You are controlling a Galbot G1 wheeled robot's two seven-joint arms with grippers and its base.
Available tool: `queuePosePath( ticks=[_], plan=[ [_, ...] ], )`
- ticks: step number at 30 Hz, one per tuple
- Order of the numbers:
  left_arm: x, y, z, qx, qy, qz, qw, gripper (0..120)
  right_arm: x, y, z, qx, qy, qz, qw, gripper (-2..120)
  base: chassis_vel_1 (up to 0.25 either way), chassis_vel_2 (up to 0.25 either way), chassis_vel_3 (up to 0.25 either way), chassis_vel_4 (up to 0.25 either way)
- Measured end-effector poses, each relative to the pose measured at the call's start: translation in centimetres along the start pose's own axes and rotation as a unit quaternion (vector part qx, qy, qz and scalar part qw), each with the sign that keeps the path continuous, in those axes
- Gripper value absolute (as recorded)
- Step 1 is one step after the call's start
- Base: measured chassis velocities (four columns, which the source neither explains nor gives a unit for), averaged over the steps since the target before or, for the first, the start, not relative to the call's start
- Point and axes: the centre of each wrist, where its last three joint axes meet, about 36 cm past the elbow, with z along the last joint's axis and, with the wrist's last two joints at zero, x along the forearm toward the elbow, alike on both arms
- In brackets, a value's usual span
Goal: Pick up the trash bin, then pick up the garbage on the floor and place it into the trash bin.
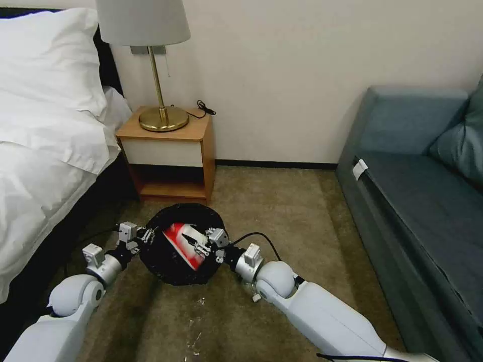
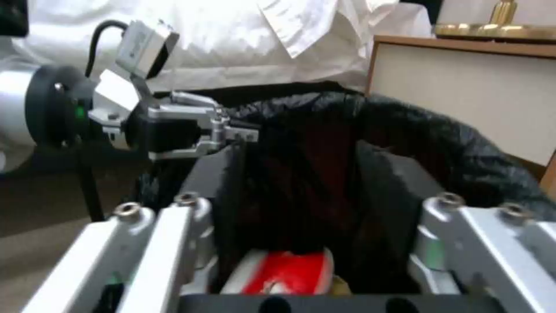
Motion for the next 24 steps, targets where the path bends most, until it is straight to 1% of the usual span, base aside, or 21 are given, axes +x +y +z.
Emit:
queuePosePath(
  ticks=[1,2,3,4,6,7,8,9,10,11,12,13,14,15,17,18,19,20,21,23,24],
  plan=[
    [0.1,0.1,0.0,0.000,0.000,-0.001,1.0000,4,0.0,-0.1,-0.3,0.001,-0.003,0.002,1.000,62,0.000,0.000,0.000,0.000],
    [0.1,0.1,0.0,0.000,0.000,-0.001,1.0000,4,0.0,-0.1,-0.3,0.001,-0.003,0.002,1.000,62,0.000,0.000,0.000,0.000],
    [0.2,0.2,0.1,0.000,0.000,-0.002,1.0000,4,0.1,-0.4,-0.8,0.000,-0.009,0.011,1.000,67,0.000,0.000,0.000,0.000],
    [0.2,0.2,0.1,0.000,0.000,-0.002,1.0000,4,0.1,-0.4,-0.8,0.000,-0.009,0.011,1.000,67,0.000,0.000,0.000,0.000],
    [0.8,0.6,0.1,-0.004,0.001,-0.004,1.0000,4,0.5,-1.8,-1.1,-0.002,-0.011,0.036,0.999,79,0.000,0.000,0.000,0.000],
    [0.8,0.6,0.1,-0.004,0.001,-0.004,1.0000,4,0.5,-1.8,-1.1,-0.002,-0.011,0.036,0.999,79,0.000,0.000,0.000,0.000],
    [1.2,1.0,0.1,-0.008,0.001,-0.007,0.9999,4,0.8,-3.3,-0.8,-0.002,-0.005,0.058,0.998,85,0.000,0.000,0.000,0.000],
    [1.5,1.2,0.0,-0.009,0.002,-0.010,0.9999,4,1.1,-4.5,-0.3,-0.002,0.002,0.074,0.997,90,0.000,0.000,0.000,0.000],
    [1.5,1.2,0.0,-0.009,0.002,-0.010,0.9999,4,1.1,-4.5,-0.3,-0.002,0.002,0.074,0.997,90,0.000,0.000,0.000,0.000],
    [1.8,1.5,0.0,-0.010,0.002,-0.012,0.9999,4,1.6,-6.1,0.4,-0.001,0.010,0.094,0.996,96,0.000,0.000,0.000,0.000],
    [2.0,1.6,0.0,-0.011,0.002,-0.013,0.9999,4,1.9,-7.0,1.0,-0.002,0.016,0.108,0.994,98,0.000,0.000,0.000,0.000],
    [2.0,1.6,0.0,-0.011,0.002,-0.013,0.9999,4,1.9,-7.0,1.0,-0.002,0.016,0.108,0.994,98,0.000,0.000,0.000,0.000],
    [2.3,1.8,0.0,-0.012,0.001,-0.014,0.9998,4,2.6,-8.4,2.2,-0.003,0.028,0.131,0.991,99,0.000,0.000,0.000,0.000],
    [2.3,1.8,0.0,-0.012,0.001,-0.014,0.9998,4,2.6,-8.4,2.2,-0.003,0.028,0.131,0.991,99,0.000,0.000,0.000,0.000],
    [2.7,2.0,0.0,-0.013,0.000,-0.018,0.9998,4,4.2,-9.8,4.5,-0.007,0.060,0.163,0.985,100,0.000,0.000,0.000,0.000],
    [2.7,2.0,0.0,-0.013,0.000,-0.018,0.9998,4,4.2,-9.8,4.5,-0.007,0.060,0.163,0.985,100,0.000,0.000,0.000,0.000],
    [2.7,2.0,-0.1,-0.014,0.000,-0.018,0.9997,4,4.7,-9.8,5.2,-0.010,0.072,0.169,0.983,100,0.000,0.000,0.000,0.000],
    [2.8,2.2,-0.3,-0.016,0.000,-0.019,0.9997,4,6.2,-9.6,6.8,-0.016,0.102,0.177,0.979,100,0.000,0.000,0.000,0.000],
    [2.8,2.2,-0.3,-0.016,0.000,-0.019,0.9997,4,6.2,-9.6,6.8,-0.016,0.102,0.177,0.979,100,0.000,0.000,0.000,0.000],
    [2.9,2.4,-0.5,-0.019,0.000,-0.020,0.9996,4,7.9,-8.9,8.4,-0.025,0.141,0.174,0.974,100,0.000,0.000,0.000,0.000],
    [3.0,2.5,-0.7,-0.021,-0.001,-0.021,0.9995,4,9.5,-8.1,9.6,-0.030,0.179,0.166,0.969,100,0.000,0.000,0.000,0.000]
  ],
)
